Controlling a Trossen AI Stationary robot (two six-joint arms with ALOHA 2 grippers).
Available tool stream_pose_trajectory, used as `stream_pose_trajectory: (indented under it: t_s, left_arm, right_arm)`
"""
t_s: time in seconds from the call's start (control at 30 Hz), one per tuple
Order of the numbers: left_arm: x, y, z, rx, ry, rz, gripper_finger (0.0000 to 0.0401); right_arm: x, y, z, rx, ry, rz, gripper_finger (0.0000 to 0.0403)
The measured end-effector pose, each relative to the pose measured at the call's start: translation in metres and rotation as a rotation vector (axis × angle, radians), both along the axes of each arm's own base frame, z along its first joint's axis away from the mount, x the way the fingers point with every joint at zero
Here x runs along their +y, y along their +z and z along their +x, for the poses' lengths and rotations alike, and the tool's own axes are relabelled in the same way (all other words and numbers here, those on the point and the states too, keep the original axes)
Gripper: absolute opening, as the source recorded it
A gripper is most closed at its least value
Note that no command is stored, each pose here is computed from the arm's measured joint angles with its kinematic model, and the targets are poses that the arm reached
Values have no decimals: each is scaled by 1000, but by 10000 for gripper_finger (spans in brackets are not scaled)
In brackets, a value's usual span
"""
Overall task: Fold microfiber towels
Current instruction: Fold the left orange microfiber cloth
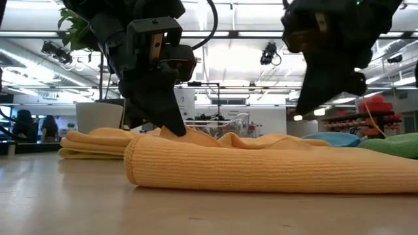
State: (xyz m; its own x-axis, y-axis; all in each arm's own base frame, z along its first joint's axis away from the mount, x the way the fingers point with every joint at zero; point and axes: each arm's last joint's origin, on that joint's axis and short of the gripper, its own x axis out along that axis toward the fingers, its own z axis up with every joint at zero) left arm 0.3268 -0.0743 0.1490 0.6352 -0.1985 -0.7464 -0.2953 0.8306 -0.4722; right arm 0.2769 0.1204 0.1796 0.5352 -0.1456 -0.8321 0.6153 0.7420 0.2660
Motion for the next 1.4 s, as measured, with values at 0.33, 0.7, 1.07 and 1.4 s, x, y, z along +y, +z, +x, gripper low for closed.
stream_pose_trajectory:
  t_s: [0.33, 0.7, 1.07, 1.4]
  left_arm:
    - [0, 0, 0, 0, -1, 1, 19]
    - [0, 0, 0, 1, 0, -1, 19]
    - [1, 0, 0, 1, -1, 1, 19]
    - [-7, 13, -3, -50, -53, -12, 6]
  right_arm:
    - [-24, -20, 11, 137, -115, 160, 195]
    - [-28, -49, 1, 32, -126, 271, 219]
    - [-23, -43, 7, -41, -91, 186, 44]
    - [17, -9, 16, -98, 40, 207, 5]
